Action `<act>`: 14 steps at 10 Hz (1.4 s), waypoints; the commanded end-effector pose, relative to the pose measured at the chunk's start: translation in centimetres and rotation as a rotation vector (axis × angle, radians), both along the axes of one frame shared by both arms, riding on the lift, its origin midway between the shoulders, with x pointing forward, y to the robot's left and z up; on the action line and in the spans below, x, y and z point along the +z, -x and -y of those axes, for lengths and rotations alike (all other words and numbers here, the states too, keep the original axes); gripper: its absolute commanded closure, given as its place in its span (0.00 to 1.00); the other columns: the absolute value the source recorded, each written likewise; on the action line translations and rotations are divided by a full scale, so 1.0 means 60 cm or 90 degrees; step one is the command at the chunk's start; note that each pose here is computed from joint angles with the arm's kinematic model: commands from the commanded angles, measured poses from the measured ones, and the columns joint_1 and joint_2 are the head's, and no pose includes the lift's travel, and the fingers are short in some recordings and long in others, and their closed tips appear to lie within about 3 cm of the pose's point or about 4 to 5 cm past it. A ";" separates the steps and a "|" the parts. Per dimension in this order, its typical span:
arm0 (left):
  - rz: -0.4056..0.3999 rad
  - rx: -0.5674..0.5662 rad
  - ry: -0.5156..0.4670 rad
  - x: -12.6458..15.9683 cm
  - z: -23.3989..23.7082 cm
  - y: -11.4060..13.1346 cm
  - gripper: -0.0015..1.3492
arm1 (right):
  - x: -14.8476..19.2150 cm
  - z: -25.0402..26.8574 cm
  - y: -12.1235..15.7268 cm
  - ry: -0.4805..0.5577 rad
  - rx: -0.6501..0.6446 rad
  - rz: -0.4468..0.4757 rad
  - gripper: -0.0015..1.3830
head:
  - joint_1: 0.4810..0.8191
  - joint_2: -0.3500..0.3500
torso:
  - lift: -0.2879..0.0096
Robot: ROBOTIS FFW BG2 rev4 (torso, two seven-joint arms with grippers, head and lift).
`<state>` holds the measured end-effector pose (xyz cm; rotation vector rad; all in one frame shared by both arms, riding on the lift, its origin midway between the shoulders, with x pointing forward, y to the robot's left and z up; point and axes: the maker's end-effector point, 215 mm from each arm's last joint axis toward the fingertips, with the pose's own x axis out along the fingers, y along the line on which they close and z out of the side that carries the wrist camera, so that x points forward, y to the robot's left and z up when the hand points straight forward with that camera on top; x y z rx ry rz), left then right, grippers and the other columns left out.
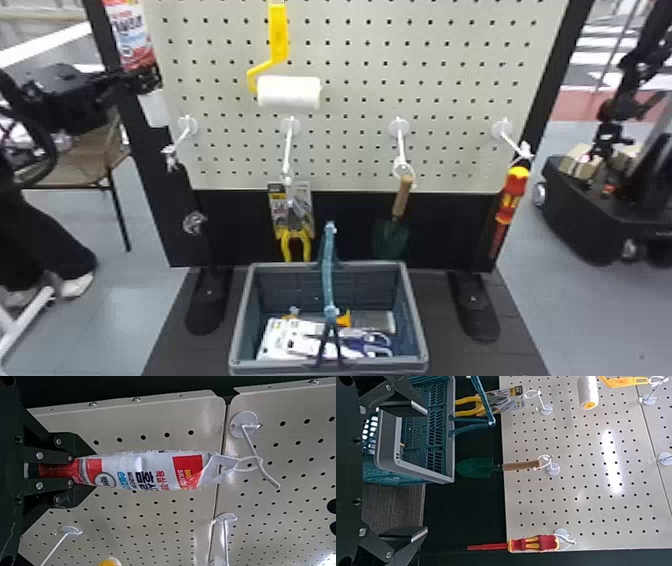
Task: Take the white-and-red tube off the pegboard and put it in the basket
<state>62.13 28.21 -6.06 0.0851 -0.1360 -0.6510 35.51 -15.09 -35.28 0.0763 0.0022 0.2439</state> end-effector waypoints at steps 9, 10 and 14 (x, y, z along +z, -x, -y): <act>0.017 -0.007 0.013 0.018 0.001 0.009 0.90 | -0.011 0.000 0.001 0.001 0.001 -0.010 0.17 | 0.20 0.50 | 0.63; 0.019 -0.008 0.011 0.016 0.004 0.016 0.90 | -0.016 0.000 0.002 0.002 0.001 -0.014 0.17 | 0.20 0.50 | 0.63; 0.049 -0.010 0.009 0.032 0.025 0.053 0.90 | -0.020 0.001 0.003 0.001 0.000 -0.018 0.17 | 0.20 0.50 | 0.63</act>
